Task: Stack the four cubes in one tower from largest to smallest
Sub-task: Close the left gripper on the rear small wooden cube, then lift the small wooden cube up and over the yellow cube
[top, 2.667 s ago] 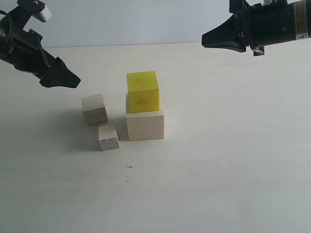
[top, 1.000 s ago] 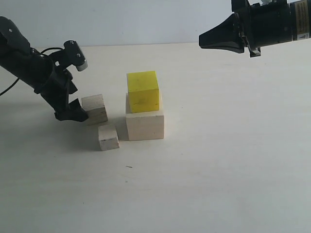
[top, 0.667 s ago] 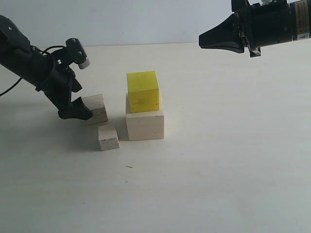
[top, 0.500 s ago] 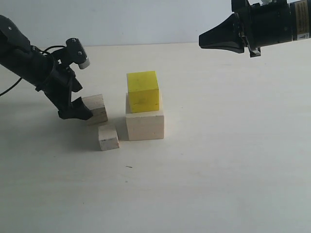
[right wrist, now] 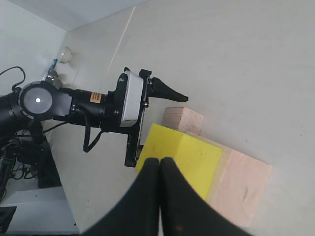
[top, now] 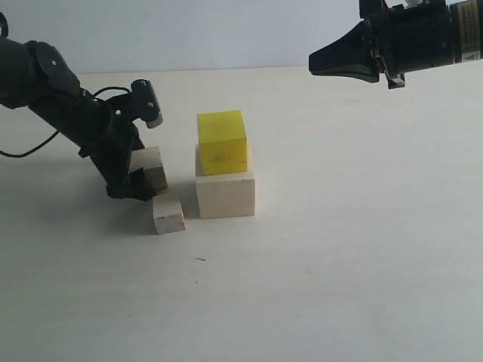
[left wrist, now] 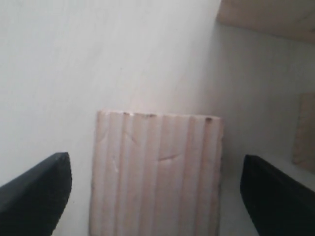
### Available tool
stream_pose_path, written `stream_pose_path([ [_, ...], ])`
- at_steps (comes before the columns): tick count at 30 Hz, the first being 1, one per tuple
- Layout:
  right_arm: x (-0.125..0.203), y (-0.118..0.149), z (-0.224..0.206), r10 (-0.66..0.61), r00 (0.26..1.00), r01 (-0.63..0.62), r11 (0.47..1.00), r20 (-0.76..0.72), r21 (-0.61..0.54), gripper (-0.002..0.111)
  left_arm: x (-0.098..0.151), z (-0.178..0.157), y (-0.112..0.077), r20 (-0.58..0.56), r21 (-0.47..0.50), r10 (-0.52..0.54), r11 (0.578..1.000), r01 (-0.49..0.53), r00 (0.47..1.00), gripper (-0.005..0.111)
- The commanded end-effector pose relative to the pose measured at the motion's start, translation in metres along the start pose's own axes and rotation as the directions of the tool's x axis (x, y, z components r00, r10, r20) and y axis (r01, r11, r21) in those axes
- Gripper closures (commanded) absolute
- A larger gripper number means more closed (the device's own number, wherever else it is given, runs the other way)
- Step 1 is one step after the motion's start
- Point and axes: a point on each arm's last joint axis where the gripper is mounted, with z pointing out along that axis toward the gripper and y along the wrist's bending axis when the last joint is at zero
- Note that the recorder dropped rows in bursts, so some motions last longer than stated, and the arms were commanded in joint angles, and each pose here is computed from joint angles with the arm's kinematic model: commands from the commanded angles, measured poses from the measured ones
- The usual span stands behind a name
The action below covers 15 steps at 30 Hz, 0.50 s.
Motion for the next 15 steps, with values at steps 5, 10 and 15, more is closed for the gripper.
stream_pose_path([
  [5, -0.0029, 0.0025, -0.0029, -0.009, 1.000, 0.009, 1.000, 0.015, 0.001, 0.108, -0.0022, -0.0020, 0.0008, -0.002, -0.003, 0.005, 1.000, -0.005, 1.000, 0.044],
  [10, -0.0024, 0.0005, -0.0019, -0.004, 1.000, 0.004, 1.000, 0.011, 0.002, 0.108, -0.0021, -0.0028, -0.0023, -0.006, 0.031, 0.003, 1.000, -0.003, 1.000, 0.085],
  [15, -0.0024, 0.0005, -0.0019, -0.004, 1.000, 0.004, 1.000, 0.011, 0.002, 0.108, -0.0041, -0.0110, -0.0063, -0.008, 0.068, 0.017, 0.998, -0.016, 1.000, 0.107],
])
